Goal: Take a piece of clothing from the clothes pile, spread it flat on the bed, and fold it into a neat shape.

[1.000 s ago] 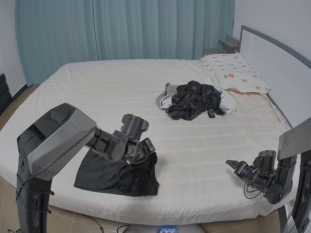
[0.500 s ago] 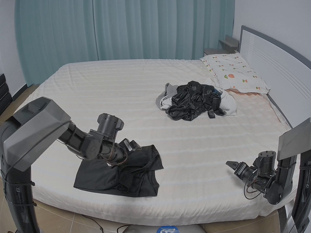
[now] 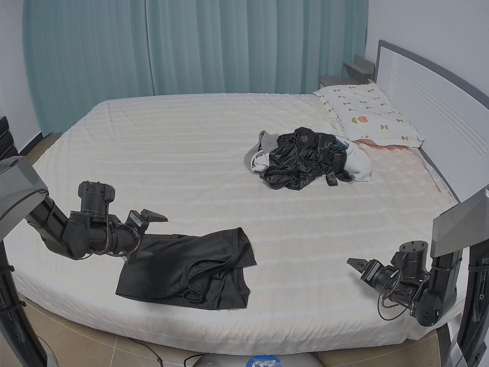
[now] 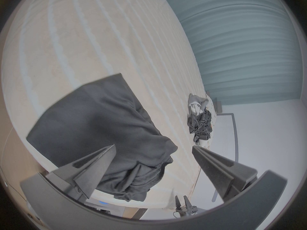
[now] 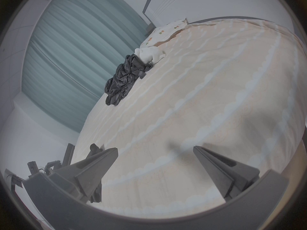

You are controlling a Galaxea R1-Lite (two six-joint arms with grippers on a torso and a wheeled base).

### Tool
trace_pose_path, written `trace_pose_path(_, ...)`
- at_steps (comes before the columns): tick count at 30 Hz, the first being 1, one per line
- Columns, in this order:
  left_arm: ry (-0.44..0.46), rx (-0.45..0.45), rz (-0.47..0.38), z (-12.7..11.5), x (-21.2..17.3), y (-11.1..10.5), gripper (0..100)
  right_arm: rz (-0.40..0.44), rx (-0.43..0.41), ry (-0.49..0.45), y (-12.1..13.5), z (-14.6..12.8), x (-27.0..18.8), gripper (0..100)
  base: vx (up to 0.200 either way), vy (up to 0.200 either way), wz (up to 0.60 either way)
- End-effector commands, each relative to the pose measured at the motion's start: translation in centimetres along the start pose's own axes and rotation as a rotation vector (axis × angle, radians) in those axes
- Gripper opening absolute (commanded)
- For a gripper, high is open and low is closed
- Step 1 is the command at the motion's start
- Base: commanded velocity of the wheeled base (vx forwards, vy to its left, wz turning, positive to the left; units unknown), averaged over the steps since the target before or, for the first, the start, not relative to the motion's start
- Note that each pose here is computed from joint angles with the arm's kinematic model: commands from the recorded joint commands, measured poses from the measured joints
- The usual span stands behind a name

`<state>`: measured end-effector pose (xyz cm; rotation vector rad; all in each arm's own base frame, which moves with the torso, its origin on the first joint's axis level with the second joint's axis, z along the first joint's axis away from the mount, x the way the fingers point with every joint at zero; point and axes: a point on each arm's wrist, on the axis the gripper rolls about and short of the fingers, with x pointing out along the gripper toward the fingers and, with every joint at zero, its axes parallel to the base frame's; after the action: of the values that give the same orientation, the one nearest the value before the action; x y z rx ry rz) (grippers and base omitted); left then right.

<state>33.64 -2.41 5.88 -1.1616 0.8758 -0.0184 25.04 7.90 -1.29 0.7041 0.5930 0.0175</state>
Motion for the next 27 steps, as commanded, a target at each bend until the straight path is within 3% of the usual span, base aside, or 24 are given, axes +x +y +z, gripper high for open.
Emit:
trace_pose_path(1, -0.028, -0.045, 0.012, 1.0, -1.2, 1.7, 100, 0.056, -0.048, 0.019, 1.7, -1.3, -0.1, 100, 0.000, 0.200, 0.00)
trace_pose_path(13, -0.018, -0.029, 0.031, 1.9, -0.8, 3.1, 100, 0.208, -0.192, 0.008, 5.5, -2.2, 0.3, 100, 0.000, 0.200, 0.00)
trace_pose_path(18, -0.010, -0.021, 0.029, 1.9, -0.7, 3.2, 100, 0.270, -0.231, 0.059, 7.1, -4.3, 0.3, 100, 0.000, 0.200, 0.00)
trace_pose_path(24, -0.016, -0.016, 0.020, 2.0, -0.3, 3.3, 100, 0.274, -0.263, 0.083, 7.3, -5.6, 1.2, 100, 0.000, 0.200, 0.00)
trace_pose_path(27, -0.027, -0.015, 0.022, 2.1, 0.1, 3.3, 100, 0.257, -0.320, 0.084, 7.0, -6.1, 2.4, 100, 0.000, 0.200, 0.00)
